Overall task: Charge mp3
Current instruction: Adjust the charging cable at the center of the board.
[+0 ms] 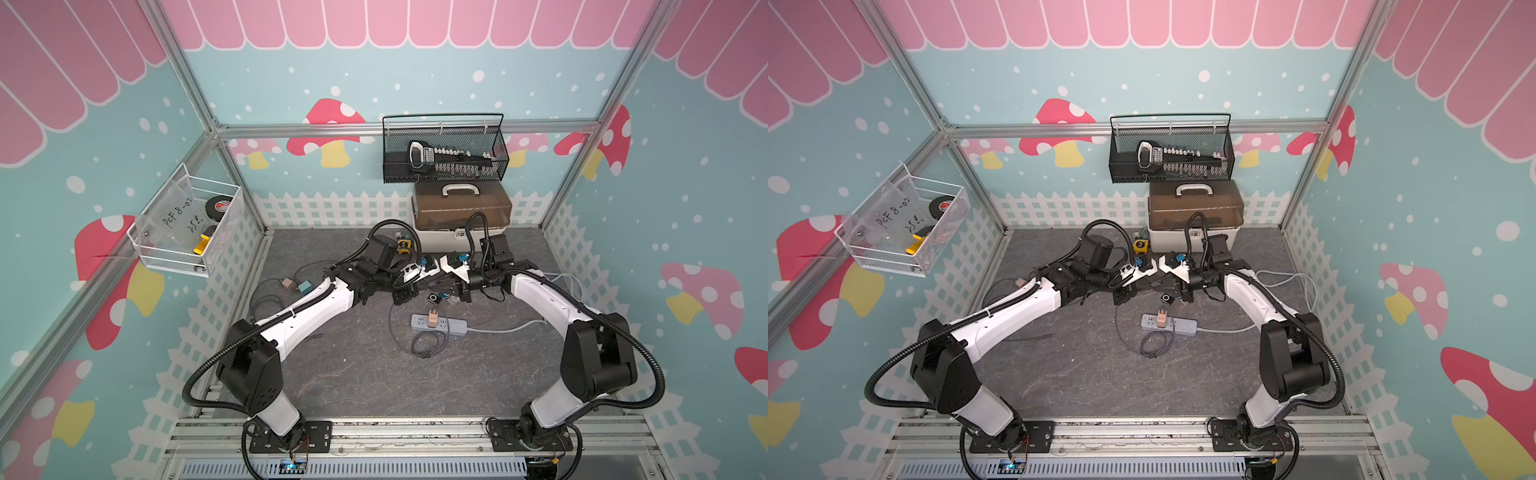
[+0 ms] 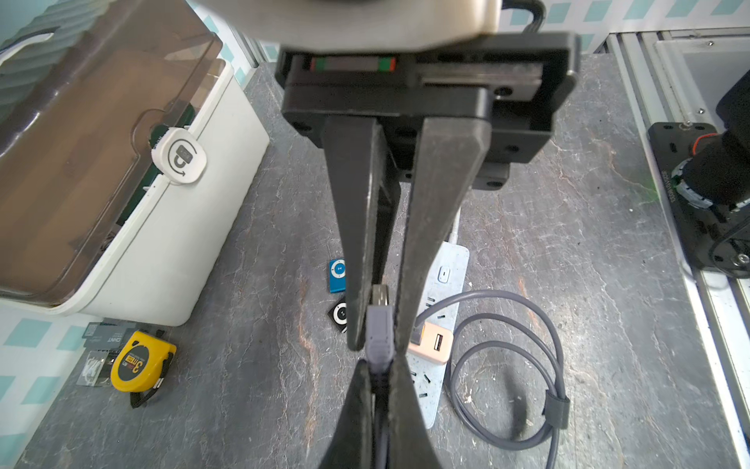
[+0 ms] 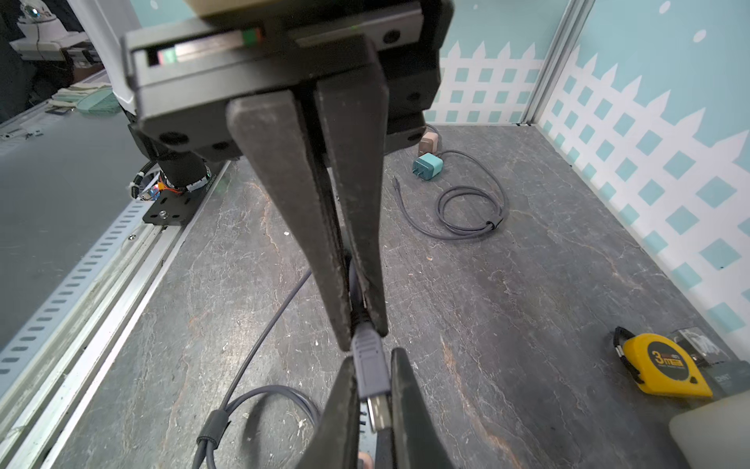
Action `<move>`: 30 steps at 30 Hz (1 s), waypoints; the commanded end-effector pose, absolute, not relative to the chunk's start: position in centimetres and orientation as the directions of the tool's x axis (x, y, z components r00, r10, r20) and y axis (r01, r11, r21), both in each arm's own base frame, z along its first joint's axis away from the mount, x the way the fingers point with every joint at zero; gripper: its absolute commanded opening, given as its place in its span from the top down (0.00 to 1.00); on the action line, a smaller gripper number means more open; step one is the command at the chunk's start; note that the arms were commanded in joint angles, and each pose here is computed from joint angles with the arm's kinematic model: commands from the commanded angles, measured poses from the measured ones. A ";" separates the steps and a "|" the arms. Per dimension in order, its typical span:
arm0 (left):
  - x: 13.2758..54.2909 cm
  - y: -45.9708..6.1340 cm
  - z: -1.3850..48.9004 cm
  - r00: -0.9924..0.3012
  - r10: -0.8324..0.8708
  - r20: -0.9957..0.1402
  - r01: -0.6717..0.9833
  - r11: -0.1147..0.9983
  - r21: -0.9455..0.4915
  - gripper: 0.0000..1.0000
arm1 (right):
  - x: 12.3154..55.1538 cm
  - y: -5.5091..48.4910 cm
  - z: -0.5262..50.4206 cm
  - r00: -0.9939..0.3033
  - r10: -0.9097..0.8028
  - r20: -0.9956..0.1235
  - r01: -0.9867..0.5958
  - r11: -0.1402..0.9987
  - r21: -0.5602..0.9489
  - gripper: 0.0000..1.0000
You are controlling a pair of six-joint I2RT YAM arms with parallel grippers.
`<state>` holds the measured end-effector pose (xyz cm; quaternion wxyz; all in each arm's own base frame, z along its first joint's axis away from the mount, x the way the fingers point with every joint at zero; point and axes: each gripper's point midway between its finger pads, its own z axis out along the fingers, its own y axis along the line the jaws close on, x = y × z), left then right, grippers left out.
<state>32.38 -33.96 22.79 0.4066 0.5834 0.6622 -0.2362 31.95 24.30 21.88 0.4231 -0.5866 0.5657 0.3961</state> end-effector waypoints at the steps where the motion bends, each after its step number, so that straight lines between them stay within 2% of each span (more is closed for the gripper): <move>1: 32.2 -33.9 23.0 0.035 0.579 -0.814 0.962 0.202 0.185 1.00 | 31.9 24.7 23.2 0.055 -0.287 -0.956 -0.998 -0.033 -0.047 0.77; 4: 32.2 -33.9 22.8 0.031 0.584 -0.811 0.963 0.201 0.181 1.00 | 31.9 24.7 23.3 0.055 -0.290 -0.956 -0.998 -0.029 -0.048 0.72; 6: 32.2 -33.9 22.7 0.031 0.586 -0.810 0.962 0.201 0.182 1.00 | 31.8 24.7 23.4 0.053 -0.286 -0.957 -0.998 -0.031 -0.046 0.72; 12: 32.3 -33.9 23.2 0.041 0.578 -0.815 0.959 0.207 0.195 1.00 | 31.7 24.8 23.1 0.025 -0.286 -0.958 -0.999 -0.044 -0.013 0.93; 14: 32.4 -33.9 23.3 0.039 0.574 -0.818 0.958 0.210 0.193 1.00 | 31.6 24.8 23.2 0.028 -0.285 -0.958 -0.999 -0.048 -0.015 0.97; 17: 32.4 -33.9 23.4 0.024 0.565 -0.825 0.958 0.223 0.180 0.80 | 31.7 24.7 23.4 0.037 -0.282 -0.959 -0.999 -0.047 -0.025 1.00; 20: 32.4 -33.4 23.6 -0.007 0.516 -0.857 0.954 0.260 0.149 0.71 | 31.7 24.6 23.9 0.038 -0.267 -0.963 -0.998 -0.049 -0.025 1.00; 30: 32.6 -32.4 25.0 -0.112 0.270 -0.956 0.942 0.334 -0.016 0.69 | 31.9 24.3 24.6 0.015 -0.240 -0.971 -0.999 -0.049 -0.004 1.00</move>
